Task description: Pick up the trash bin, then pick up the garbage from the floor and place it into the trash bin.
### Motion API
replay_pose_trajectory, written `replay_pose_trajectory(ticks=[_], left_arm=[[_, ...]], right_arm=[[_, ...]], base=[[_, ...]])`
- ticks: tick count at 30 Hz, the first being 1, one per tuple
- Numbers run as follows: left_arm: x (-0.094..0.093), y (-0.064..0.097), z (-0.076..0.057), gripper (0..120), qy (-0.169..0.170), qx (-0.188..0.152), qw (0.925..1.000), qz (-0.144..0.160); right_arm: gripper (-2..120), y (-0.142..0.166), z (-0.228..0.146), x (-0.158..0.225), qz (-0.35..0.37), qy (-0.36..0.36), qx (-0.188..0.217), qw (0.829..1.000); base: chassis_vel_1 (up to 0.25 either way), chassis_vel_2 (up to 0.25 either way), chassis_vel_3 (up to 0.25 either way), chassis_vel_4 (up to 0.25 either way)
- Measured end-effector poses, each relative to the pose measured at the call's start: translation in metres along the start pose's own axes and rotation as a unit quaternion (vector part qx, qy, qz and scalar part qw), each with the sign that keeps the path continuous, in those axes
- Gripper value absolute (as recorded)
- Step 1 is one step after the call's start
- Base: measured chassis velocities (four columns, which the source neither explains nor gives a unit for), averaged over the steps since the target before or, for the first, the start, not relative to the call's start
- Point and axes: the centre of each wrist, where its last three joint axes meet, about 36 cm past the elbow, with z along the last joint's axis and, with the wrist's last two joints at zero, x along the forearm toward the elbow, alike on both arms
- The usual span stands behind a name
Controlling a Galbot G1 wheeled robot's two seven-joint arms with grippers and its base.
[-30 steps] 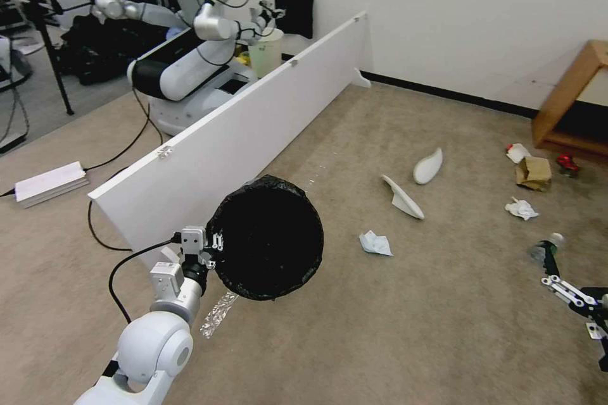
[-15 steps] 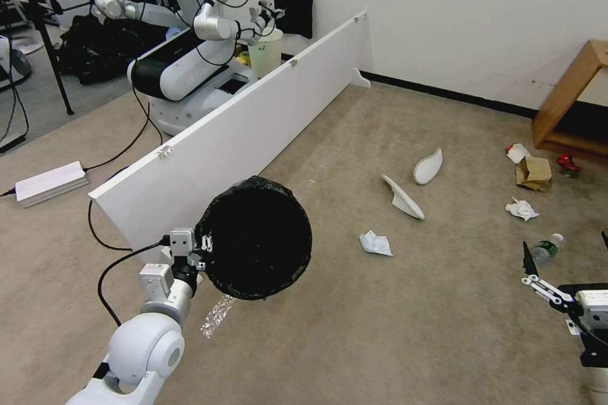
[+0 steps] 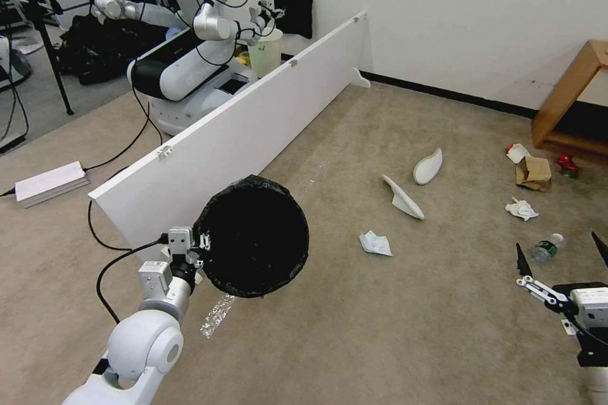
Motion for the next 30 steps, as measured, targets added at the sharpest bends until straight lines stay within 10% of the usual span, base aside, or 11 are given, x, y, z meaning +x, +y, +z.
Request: replay_pose_trajectory(ticks=[30], left_arm=[[0.0069, 0.0014, -0.0016, 1, -0.003, -0.003, 1.0000, -0.005]], right_arm=[[100, 0.0046, 0.0062, -0.0031, 0.004, -0.033, -0.009, 0.999]], base=[[-0.242, 0.245, 0.241, -0.239]])
